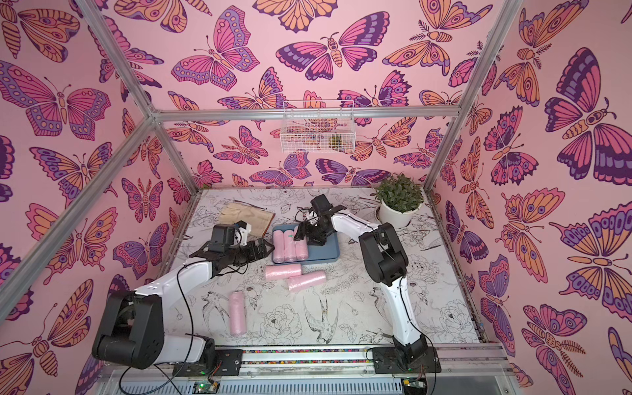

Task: Put the roll of trash bags into the storage box
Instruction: Place the roll of trash bags in the storage box, then pick up the roll of trash bags from the center of the board.

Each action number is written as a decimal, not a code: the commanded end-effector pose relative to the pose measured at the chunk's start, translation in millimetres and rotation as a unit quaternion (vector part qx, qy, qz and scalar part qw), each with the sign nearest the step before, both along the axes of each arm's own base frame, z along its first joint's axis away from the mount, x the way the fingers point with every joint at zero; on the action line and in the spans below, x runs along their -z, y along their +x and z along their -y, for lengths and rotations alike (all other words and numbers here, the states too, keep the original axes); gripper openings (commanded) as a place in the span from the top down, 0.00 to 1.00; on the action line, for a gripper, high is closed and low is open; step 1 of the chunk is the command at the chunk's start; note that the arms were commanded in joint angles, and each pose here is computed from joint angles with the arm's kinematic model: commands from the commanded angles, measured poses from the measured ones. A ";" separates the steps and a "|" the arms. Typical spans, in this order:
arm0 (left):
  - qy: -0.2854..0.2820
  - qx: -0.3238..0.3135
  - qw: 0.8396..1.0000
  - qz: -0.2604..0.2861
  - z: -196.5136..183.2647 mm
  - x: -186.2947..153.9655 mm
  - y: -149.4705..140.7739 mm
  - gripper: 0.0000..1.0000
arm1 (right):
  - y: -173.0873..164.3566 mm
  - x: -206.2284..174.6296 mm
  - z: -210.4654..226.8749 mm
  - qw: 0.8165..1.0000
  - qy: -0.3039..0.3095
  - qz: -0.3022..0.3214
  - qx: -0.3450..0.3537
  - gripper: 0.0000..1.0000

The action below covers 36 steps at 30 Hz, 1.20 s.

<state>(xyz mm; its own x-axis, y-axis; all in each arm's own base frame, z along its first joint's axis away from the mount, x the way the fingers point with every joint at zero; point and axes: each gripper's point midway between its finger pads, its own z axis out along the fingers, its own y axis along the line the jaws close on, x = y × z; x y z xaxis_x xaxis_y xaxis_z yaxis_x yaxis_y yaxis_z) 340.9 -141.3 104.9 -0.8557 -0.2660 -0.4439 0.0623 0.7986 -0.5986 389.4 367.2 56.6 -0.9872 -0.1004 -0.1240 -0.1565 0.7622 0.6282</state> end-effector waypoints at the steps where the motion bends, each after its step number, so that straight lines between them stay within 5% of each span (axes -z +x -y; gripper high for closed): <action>1: 0.001 -0.003 1.000 -0.007 -2.7 3.3 -5.5 0.00 | 0.8 -15.3 5.8 1.000 0.002 0.016 0.000 0.27; 13: 0.003 -0.005 1.000 -0.008 -3.8 4.0 -5.8 0.00 | -5.3 -33.5 21.4 0.999 -0.014 0.039 -0.001 0.27; 20: 0.011 -0.009 1.000 -0.012 -6.6 5.8 -6.2 0.00 | -40.6 -41.7 58.0 0.989 -0.104 0.084 -0.068 0.27; 29: 0.012 -0.016 1.000 -0.021 -8.1 9.4 -3.6 0.00 | -123.0 -48.0 64.7 0.909 -0.219 0.193 -0.296 0.25; 36: 0.008 -0.018 1.000 -0.020 -8.5 6.5 -3.7 0.00 | -151.4 -36.6 49.4 0.857 -0.235 0.239 -0.391 0.24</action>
<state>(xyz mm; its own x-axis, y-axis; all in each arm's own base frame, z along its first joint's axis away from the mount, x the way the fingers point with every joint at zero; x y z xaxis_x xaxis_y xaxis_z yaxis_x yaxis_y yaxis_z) 341.0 -136.6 101.4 -0.8551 -0.2824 -0.4348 0.0329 0.8074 -0.5890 239.1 325.3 95.7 -0.5449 -0.7896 -0.2822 -0.8344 0.5437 0.0901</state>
